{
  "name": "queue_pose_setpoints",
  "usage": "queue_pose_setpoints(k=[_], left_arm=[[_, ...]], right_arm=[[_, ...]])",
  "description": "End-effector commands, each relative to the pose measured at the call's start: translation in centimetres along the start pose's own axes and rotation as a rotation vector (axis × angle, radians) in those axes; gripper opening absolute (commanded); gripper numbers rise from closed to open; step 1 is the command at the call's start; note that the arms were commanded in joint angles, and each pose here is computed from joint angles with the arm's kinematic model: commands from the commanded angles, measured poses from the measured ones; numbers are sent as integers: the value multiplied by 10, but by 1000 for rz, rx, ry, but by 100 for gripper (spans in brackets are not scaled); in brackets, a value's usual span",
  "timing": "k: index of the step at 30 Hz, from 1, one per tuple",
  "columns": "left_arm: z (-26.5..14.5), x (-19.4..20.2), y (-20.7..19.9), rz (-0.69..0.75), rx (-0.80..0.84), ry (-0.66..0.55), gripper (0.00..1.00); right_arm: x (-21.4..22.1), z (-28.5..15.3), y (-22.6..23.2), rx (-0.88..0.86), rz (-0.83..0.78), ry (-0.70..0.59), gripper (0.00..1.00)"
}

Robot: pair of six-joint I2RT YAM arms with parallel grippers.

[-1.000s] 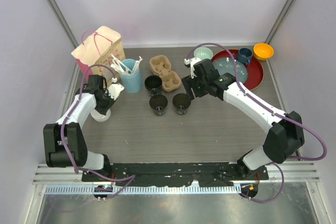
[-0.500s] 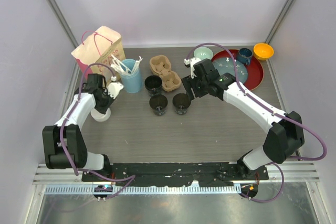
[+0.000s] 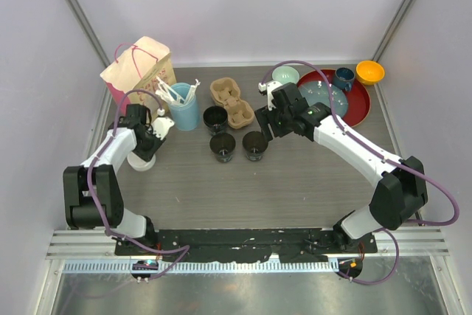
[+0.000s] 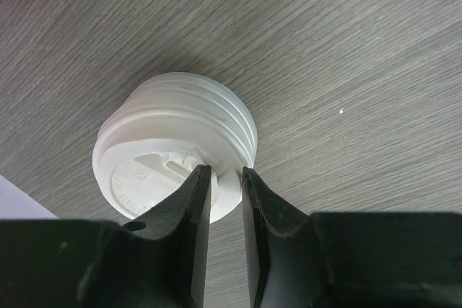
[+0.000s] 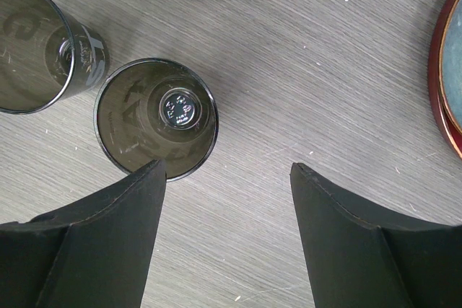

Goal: Pack the takeout coffee

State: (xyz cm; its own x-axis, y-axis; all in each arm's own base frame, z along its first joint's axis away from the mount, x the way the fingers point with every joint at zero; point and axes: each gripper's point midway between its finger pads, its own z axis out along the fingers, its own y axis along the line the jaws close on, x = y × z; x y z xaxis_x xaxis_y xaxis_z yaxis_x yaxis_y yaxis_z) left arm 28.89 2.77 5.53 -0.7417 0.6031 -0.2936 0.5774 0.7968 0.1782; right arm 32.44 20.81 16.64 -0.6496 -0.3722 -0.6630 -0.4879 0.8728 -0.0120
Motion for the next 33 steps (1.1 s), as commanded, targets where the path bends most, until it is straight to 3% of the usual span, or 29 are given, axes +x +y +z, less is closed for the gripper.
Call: queue_pose_setpoints(k=[1, 8, 14, 33], left_arm=[[-2, -8, 10, -9, -38, -28, 27], [3, -1, 12, 7, -61, -5, 23], [-5, -5, 11, -9, -51, -23, 0], [-54, -18, 21, -38, -122, -89, 0]], right_arm=[[-6, 0, 4, -20, -12, -19, 75], [-6, 0, 7, -35, -15, -18, 75], [-6, 0, 7, -40, -17, -18, 75], [-5, 0, 7, -40, -16, -13, 75]])
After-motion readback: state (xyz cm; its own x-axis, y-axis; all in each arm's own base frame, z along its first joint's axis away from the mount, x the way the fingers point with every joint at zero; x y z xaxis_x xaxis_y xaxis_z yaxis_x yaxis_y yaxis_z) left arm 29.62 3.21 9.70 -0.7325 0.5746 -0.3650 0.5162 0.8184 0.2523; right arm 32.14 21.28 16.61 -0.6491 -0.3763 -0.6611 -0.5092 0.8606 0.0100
